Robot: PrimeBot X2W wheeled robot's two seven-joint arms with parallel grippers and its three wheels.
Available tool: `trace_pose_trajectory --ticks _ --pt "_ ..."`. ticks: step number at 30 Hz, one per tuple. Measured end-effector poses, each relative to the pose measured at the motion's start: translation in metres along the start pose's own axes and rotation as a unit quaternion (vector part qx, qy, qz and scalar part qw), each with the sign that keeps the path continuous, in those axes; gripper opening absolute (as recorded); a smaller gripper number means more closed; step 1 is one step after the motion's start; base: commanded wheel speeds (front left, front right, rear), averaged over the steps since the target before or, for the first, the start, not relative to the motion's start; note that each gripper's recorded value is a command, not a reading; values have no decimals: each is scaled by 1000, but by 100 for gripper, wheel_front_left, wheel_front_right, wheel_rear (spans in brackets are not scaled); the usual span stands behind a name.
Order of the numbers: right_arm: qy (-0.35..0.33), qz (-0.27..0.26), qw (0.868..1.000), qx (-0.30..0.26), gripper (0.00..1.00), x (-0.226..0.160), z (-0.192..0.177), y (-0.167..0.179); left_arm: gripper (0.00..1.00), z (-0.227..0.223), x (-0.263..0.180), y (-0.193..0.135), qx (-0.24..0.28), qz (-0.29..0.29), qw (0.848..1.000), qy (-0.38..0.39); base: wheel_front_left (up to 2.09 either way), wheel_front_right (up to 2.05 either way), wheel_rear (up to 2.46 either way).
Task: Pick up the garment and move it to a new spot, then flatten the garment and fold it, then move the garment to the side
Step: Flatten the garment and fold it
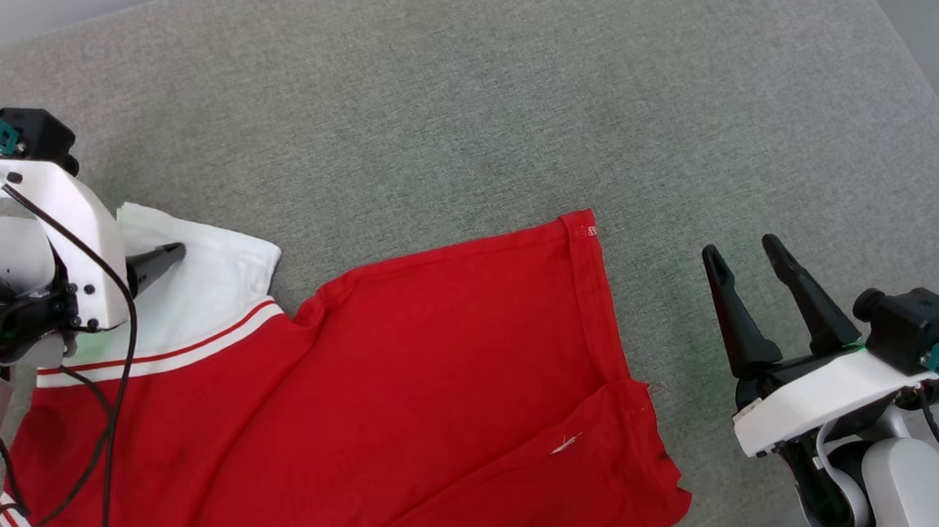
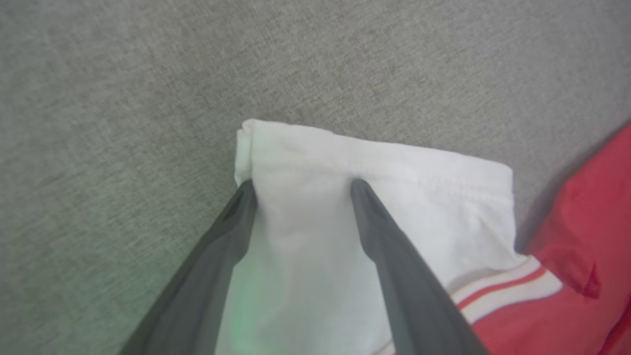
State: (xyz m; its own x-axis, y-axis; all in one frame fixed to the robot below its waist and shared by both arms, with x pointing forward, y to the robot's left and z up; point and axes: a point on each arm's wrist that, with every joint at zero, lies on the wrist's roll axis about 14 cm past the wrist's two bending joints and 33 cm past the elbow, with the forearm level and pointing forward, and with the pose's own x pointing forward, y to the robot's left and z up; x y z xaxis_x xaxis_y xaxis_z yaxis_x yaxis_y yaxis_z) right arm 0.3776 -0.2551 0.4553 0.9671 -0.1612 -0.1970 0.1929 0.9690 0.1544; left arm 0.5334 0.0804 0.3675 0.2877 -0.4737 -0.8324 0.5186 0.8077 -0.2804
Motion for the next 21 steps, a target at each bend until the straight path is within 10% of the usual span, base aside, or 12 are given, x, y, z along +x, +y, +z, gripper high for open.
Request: trace_pose_trajectory --ticks 2,21 --pt "5 -2 1000 3 100 0 -3 -1 0 -2 3 0 -7 -2 1000 5 0 0 0" --pt "191 72 979 13 100 33 -28 28 0 14 -37 10 -13 39 994 -96 0 0 0"
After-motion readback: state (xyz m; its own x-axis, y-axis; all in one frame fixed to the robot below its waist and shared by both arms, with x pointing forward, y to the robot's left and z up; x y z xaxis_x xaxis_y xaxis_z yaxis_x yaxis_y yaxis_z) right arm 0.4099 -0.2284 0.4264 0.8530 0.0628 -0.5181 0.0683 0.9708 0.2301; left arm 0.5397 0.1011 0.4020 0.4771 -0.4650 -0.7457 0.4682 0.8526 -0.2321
